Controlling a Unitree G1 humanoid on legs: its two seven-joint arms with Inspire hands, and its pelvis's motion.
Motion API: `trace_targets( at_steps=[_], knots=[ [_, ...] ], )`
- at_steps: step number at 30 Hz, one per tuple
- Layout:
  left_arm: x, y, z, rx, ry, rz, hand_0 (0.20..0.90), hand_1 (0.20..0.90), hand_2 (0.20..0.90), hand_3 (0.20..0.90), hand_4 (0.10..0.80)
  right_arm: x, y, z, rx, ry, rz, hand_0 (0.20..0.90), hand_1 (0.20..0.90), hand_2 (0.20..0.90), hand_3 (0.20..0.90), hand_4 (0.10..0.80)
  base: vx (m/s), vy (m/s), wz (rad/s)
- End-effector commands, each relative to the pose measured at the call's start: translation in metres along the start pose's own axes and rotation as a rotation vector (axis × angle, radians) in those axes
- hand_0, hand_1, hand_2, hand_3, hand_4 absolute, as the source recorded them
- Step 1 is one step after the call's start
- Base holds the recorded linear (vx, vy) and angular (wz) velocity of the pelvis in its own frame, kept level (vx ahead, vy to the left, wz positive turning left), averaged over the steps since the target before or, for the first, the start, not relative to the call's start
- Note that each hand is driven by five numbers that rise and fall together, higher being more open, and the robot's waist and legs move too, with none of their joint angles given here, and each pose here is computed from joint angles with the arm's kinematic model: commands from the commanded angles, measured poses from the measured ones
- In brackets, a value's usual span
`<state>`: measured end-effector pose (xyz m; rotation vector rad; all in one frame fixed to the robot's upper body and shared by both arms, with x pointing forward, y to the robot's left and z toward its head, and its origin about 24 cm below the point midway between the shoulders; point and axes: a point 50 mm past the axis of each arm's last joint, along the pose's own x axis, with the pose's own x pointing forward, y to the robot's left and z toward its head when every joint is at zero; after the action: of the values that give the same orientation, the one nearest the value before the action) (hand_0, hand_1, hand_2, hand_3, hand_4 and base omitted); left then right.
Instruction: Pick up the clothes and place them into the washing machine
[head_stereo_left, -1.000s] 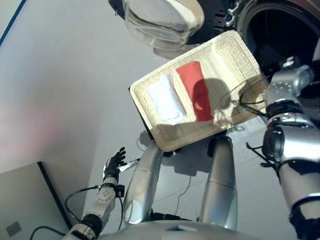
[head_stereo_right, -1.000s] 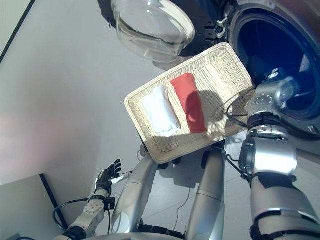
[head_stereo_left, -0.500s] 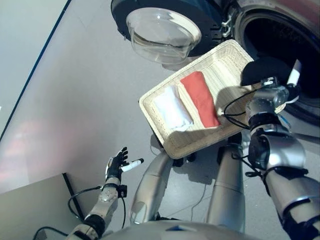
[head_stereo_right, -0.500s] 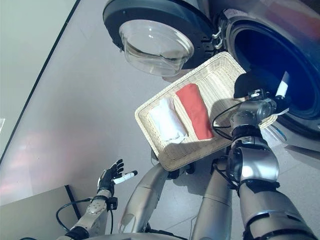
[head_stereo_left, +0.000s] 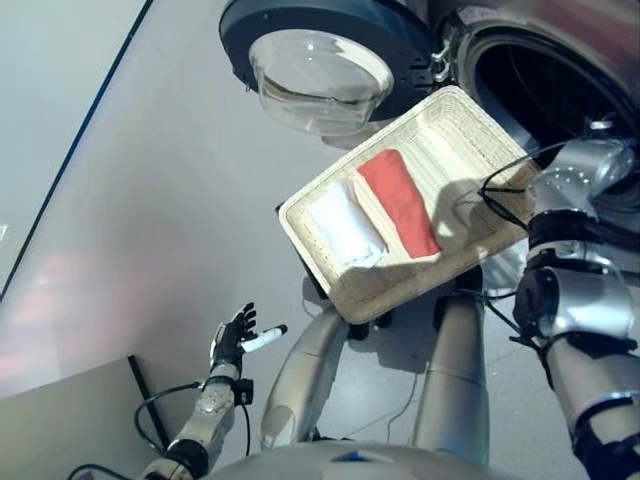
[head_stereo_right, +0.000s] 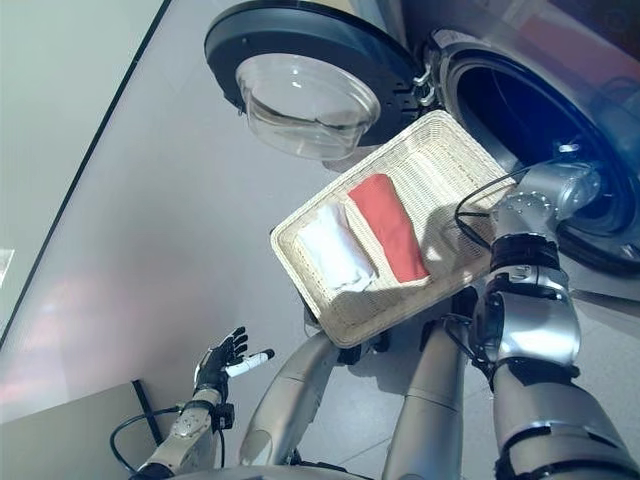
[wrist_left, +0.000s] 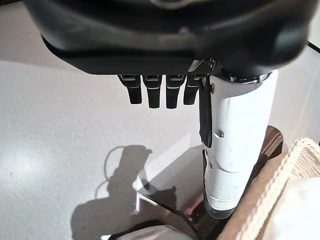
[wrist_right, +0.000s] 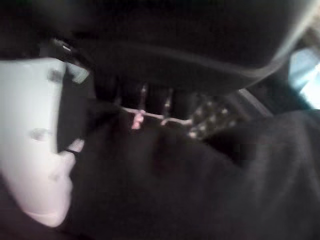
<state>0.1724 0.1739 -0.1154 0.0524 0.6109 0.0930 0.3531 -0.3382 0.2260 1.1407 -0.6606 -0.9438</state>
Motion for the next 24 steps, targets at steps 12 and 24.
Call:
trace_targets(
  at_steps=[12, 24],
  knots=[
    [-0.005, 0.027, -0.015, 0.089, 0.061, 0.076, 0.9, 0.9, 0.9, 0.9, 0.8, 0.011, -0.025, -0.02, -0.429, 0.137, -0.092, 0.9, 0.9, 0.9, 0.9, 0.8, 0.006, 0.007, -0.03],
    [-0.016, 0.025, -0.043, 0.012, 0.193, 0.106, 0.9, 0.9, 0.9, 0.9, 0.8, -0.027, -0.002, -0.051, 0.003, 0.189, -0.043, 0.9, 0.9, 0.9, 0.9, 0.8, 0.017, 0.021, -0.06]
  ],
)
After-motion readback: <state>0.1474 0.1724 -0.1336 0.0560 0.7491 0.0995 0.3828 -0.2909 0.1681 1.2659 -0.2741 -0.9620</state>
